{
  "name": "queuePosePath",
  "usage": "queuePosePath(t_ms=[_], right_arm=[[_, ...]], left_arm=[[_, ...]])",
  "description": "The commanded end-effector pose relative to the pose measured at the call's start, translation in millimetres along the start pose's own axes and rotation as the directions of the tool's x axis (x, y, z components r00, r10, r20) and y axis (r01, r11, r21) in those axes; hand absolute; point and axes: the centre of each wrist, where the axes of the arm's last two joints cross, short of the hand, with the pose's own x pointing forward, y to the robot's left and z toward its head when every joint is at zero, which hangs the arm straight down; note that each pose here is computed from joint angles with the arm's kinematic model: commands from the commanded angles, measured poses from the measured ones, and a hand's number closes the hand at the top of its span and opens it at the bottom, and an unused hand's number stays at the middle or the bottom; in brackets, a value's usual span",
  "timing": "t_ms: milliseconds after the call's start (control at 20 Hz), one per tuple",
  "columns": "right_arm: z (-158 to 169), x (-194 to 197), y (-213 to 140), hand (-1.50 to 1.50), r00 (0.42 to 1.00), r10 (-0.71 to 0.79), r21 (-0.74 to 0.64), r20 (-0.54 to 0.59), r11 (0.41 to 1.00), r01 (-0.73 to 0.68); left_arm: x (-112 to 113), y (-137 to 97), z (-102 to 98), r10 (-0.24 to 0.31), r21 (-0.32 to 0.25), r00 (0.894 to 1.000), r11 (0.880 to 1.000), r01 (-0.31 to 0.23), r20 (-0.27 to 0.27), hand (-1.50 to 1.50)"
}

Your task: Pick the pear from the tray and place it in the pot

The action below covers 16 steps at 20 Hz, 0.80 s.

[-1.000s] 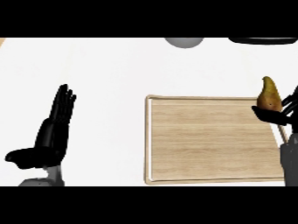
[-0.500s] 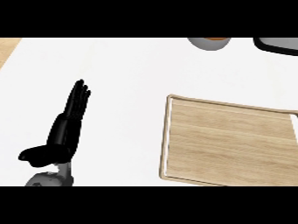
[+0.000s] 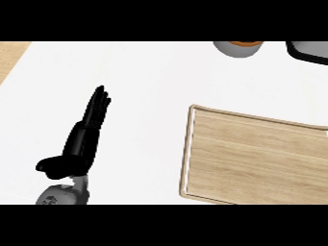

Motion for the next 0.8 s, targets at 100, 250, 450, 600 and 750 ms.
queuePosePath(t_ms=[100,250,450,600,750], right_arm=[[-2.2,18.0,-7.3,1.50,0.958,0.085,-0.050,-0.275,0.993,-0.103],[13.3,25.2,-3.2,1.50,0.952,0.090,-0.059,-0.293,0.992,-0.112],[-4.2,23.0,-3.5,1.50,0.937,0.088,-0.057,-0.337,0.992,-0.114],[7.9,18.0,13.3,1.50,0.941,0.098,-0.068,-0.325,0.990,-0.127],[8.0,19.4,12.8,1.50,0.932,0.132,-0.050,-0.338,0.986,-0.158]], left_arm=[[-3.4,-0.1,-0.8,0.003,0.018,1.000,1.000,-0.003,-0.010,0.00],[-5.3,-2.0,3.1,0.014,0.029,1.000,0.999,-0.013,-0.028,0.00],[-5.6,5.7,2.7,-0.005,0.063,1.000,0.998,0.007,-0.021,0.00],[-7.8,15.5,0.3,-0.010,0.100,0.999,0.995,0.014,-0.038,0.00],[-6.4,14.2,0.3,-0.009,0.116,0.999,0.993,0.013,-0.035,0.00]])
